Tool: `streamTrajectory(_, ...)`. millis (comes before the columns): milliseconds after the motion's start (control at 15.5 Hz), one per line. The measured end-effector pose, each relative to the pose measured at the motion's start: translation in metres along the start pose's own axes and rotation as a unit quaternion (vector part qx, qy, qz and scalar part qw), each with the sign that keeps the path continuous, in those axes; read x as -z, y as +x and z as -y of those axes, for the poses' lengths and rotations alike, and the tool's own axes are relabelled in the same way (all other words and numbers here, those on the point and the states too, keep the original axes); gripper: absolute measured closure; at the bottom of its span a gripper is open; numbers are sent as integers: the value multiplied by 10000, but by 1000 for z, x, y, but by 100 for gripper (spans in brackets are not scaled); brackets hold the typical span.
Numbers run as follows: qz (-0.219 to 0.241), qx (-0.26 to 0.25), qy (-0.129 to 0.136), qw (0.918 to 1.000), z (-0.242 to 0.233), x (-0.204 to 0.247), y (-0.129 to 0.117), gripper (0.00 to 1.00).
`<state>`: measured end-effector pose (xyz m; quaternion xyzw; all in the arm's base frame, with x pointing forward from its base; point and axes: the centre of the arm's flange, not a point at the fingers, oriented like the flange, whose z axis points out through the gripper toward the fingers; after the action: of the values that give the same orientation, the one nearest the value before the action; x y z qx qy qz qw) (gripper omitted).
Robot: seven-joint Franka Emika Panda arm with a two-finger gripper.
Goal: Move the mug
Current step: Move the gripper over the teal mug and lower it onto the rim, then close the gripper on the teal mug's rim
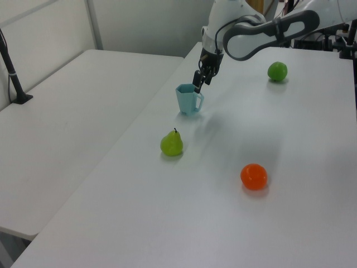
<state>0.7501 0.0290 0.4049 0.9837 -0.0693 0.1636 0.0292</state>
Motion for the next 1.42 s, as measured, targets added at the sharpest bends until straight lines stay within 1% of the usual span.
streamTrajectory(323, 144, 77, -90, 9998, 2, -23, -8, 24)
streamTrajectory(711, 42, 129, -75, 9999, 7, -41, -11, 24)
streamTrajectory(905, -115, 190, -17, 9998, 19, -48, -12, 24)
streamTrajectory(1034, -184, 224, -24, 9996, 25, -54, -13, 25)
streamTrajectory(1228, -326, 269, -28, 9991, 26, -62, -12, 26)
streamTrajectory(1357, -346, 323, -79, 9988, 26, -66, -13, 28)
streamTrajectory(1422, -347, 346, -104, 9987, 26, -67, -13, 32)
